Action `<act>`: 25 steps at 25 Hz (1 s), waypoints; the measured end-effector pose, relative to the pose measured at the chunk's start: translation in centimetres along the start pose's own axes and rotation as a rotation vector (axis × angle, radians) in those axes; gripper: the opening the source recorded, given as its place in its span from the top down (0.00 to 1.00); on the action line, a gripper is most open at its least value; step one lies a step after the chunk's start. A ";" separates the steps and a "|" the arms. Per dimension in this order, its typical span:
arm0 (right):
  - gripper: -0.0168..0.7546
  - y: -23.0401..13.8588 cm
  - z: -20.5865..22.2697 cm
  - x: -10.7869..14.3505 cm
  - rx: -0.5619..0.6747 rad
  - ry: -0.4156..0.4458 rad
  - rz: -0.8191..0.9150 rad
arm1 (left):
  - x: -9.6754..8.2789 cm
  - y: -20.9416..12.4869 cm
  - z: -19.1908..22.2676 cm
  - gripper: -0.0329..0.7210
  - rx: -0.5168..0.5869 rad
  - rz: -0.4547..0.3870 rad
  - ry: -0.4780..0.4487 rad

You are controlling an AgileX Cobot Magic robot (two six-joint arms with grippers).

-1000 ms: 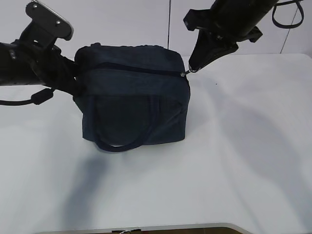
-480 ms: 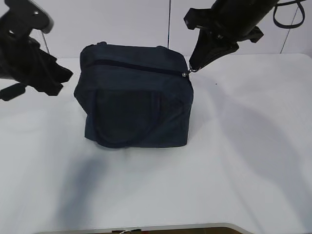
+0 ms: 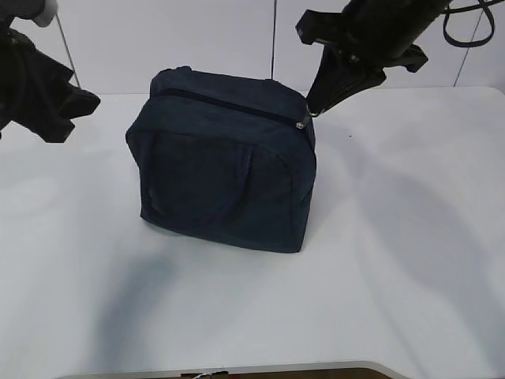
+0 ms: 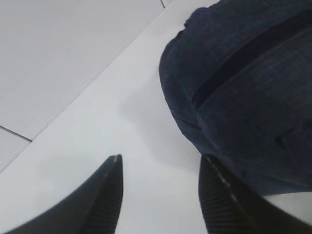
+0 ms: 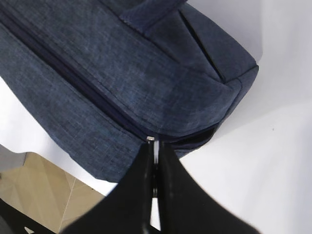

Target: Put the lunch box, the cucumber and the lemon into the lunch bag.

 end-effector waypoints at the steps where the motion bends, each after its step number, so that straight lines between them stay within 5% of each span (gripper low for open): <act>1: 0.97 0.0 0.0 -0.1 0.002 -0.007 0.011 | -0.2 0.0 0.0 0.47 0.005 0.005 -0.009; 12: 0.97 -0.3 0.0 -1.0 0.008 -0.067 0.265 | -5.3 1.7 -0.1 0.47 -0.044 0.209 -0.126; 25: 0.97 -0.2 0.0 -0.6 -0.003 -0.038 0.679 | -5.9 2.8 -0.2 0.47 -0.103 0.310 -0.105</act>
Point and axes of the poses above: a point on each arm's last joint axis where the gripper is mounted, z pointing out along that axis toward the gripper, x along the wrist's bending axis when the last joint is at zero, y = z × x, the point moved 7 cm from there along z, pointing out along that axis toward the gripper, and after that the axes turned 7 degrees about -z, right-handed, at the moved point
